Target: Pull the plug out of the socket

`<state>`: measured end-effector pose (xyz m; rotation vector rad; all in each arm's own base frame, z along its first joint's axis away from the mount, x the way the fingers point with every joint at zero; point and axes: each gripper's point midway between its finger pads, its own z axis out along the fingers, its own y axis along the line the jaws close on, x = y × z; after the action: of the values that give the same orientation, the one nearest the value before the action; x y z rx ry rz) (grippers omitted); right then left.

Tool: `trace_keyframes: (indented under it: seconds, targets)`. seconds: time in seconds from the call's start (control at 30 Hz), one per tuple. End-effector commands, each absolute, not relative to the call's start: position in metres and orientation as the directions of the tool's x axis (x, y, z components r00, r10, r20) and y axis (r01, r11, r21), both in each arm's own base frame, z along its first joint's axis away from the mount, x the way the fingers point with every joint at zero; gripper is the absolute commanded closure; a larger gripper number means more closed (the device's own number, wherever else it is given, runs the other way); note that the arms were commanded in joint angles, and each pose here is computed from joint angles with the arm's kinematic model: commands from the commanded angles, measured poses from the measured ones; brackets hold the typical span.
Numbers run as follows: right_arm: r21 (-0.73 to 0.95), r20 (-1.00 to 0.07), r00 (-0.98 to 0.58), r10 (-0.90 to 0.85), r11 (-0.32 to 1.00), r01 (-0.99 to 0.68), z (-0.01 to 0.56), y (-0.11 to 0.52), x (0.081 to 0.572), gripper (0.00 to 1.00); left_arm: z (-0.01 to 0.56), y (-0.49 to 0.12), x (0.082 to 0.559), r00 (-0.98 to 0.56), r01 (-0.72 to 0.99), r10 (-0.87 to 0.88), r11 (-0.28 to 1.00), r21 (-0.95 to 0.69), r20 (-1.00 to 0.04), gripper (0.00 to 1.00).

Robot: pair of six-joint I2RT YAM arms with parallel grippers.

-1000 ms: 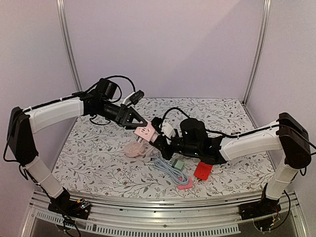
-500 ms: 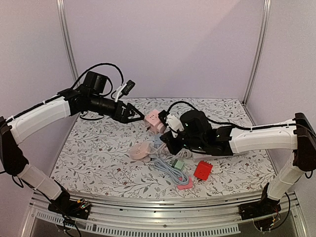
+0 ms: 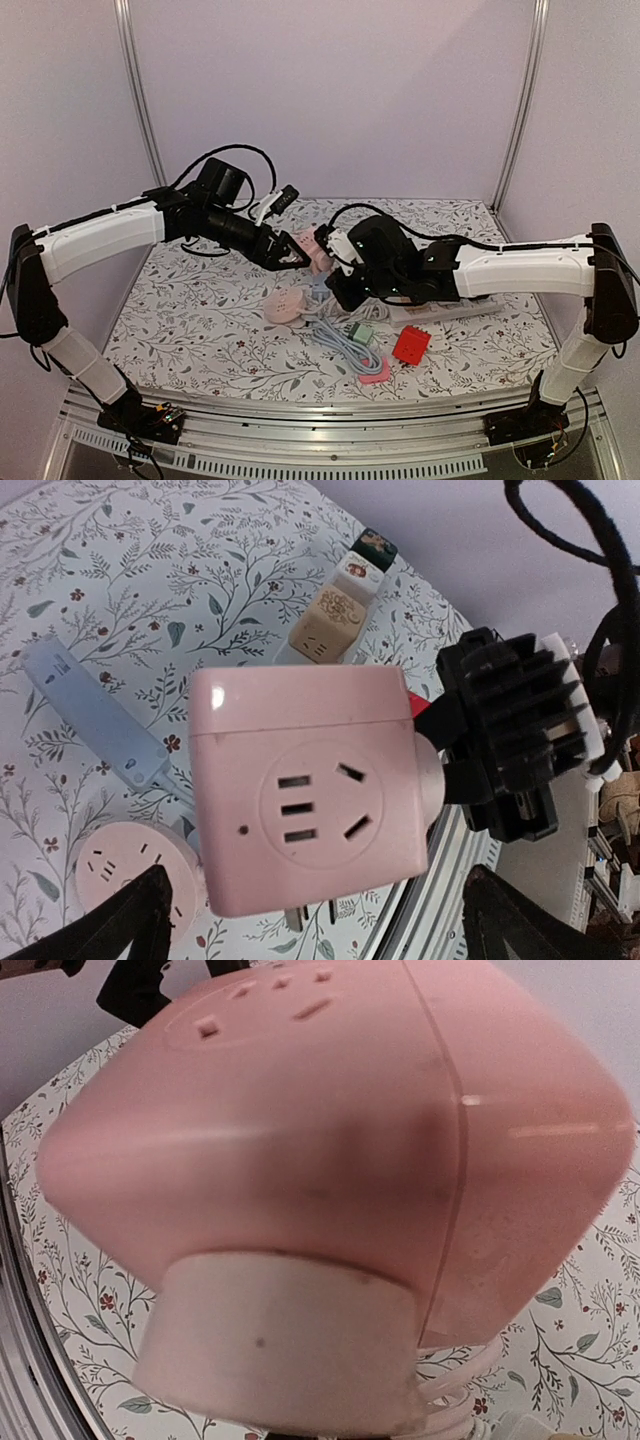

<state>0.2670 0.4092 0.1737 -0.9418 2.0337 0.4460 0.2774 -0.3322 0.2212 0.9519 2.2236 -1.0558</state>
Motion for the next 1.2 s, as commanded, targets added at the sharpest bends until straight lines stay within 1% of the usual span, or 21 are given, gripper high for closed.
trace_keyframes:
  seconds: [0.0, 0.17, 0.4, 0.53, 0.63, 0.83, 0.87, 1.03, 1.17]
  targets:
    - [-0.008, -0.821, -0.367, -0.436, 0.652, -0.758, 0.187, 0.423, 0.272, 1.00, 0.220, -0.337, 0.274, -0.636, 0.763, 0.378, 0.437, -0.476, -0.673, 0.00]
    - [-0.016, -0.821, -0.361, -0.442, 0.649, -0.760, 0.187, 0.425, 0.273, 1.00, 0.214, -0.338, 0.276, -0.648, 0.754, 0.383, 0.446, -0.482, -0.658, 0.01]
    - [-0.026, -0.823, -0.338, -0.457, 0.624, -0.781, 0.189, 0.428, 0.268, 1.00, 0.205, -0.338, 0.281, -0.665, 0.739, 0.393, 0.472, -0.482, -0.635, 0.15]
    - [-0.042, -0.822, -0.314, -0.476, 0.600, -0.799, 0.189, 0.433, 0.262, 1.00, 0.200, -0.339, 0.282, -0.678, 0.728, 0.394, 0.479, -0.491, -0.621, 0.18]
    - [-0.049, -0.820, -0.305, -0.484, 0.591, -0.805, 0.188, 0.434, 0.260, 1.00, 0.199, -0.339, 0.284, -0.681, 0.724, 0.393, 0.484, -0.491, -0.618, 0.24]
    - [-0.055, -0.819, -0.292, -0.494, 0.574, -0.817, 0.188, 0.437, 0.256, 1.00, 0.199, -0.339, 0.282, -0.680, 0.727, 0.396, 0.477, -0.495, -0.617, 0.29]
    - [-0.061, -0.817, -0.287, -0.500, 0.570, -0.819, 0.187, 0.437, 0.256, 1.00, 0.199, -0.340, 0.282, -0.679, 0.728, 0.397, 0.472, -0.497, -0.618, 0.30]
    - [-0.098, -0.813, -0.247, -0.527, 0.541, -0.835, 0.187, 0.440, 0.250, 1.00, 0.200, -0.342, 0.279, -0.679, 0.731, 0.401, 0.453, -0.510, -0.615, 0.46]
    - [-0.102, -0.813, -0.242, -0.529, 0.539, -0.836, 0.187, 0.440, 0.250, 1.00, 0.202, -0.344, 0.277, -0.677, 0.734, 0.403, 0.436, -0.521, -0.616, 0.51]
